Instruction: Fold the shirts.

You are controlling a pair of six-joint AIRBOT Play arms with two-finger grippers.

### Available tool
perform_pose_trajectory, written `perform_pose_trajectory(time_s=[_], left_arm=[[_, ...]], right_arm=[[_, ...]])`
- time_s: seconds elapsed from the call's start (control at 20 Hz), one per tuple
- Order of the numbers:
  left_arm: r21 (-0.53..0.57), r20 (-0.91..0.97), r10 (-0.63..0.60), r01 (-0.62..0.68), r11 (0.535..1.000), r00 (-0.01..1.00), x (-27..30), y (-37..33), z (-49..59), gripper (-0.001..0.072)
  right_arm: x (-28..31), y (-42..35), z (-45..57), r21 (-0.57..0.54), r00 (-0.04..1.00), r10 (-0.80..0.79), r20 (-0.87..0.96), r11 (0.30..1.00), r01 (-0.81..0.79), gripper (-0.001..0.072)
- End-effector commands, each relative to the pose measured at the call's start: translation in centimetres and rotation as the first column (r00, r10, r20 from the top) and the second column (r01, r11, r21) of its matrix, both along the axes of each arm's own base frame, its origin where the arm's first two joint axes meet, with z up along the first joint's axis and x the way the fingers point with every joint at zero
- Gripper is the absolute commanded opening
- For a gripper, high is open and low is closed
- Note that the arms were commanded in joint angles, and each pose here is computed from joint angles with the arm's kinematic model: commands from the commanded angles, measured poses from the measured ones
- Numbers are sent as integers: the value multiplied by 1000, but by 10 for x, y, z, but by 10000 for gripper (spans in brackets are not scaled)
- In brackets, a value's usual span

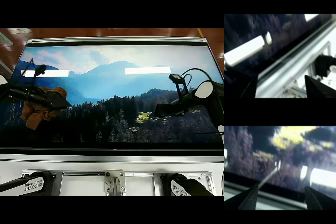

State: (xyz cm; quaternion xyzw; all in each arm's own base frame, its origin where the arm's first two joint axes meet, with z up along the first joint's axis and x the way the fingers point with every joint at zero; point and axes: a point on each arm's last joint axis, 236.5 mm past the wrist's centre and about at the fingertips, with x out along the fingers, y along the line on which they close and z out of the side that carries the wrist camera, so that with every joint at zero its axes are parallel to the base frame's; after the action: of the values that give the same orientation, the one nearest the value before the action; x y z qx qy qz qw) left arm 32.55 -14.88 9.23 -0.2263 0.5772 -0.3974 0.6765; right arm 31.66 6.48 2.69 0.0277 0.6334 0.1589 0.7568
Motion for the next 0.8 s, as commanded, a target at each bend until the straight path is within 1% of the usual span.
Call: perform_pose_trajectory(time_s=[0.0,0.15,0.35,0.5,0.65,0.7,0.75], left_arm=[[-25,-255,-16,10,1000,967,-31,-2,-25,699],[-31,-289,-18,10,999,957,-38,-3,-32,699],[-44,-290,-24,11,999,957,-39,-6,-30,699],[-84,-284,-33,9,996,958,-37,-13,-23,699],[-82,-279,-29,6,997,960,-35,-14,-23,698],[-74,-270,-10,-11,997,963,-30,-14,-26,696],[-70,-263,4,-23,997,965,-27,-14,-27,653]], right_arm=[[-27,-2,-13,-11,982,-51,-181,999,50,698],[-17,12,-9,54,988,-59,-145,996,67,698],[-13,19,-6,88,988,-71,-134,993,83,697],[-13,25,-4,115,988,-69,-135,990,85,698],[-9,28,-2,131,990,-75,-121,987,91,697],[-5,28,-2,132,991,-81,-109,987,95,698],[-2,28,-2,132,991,-92,-97,986,104,697]])
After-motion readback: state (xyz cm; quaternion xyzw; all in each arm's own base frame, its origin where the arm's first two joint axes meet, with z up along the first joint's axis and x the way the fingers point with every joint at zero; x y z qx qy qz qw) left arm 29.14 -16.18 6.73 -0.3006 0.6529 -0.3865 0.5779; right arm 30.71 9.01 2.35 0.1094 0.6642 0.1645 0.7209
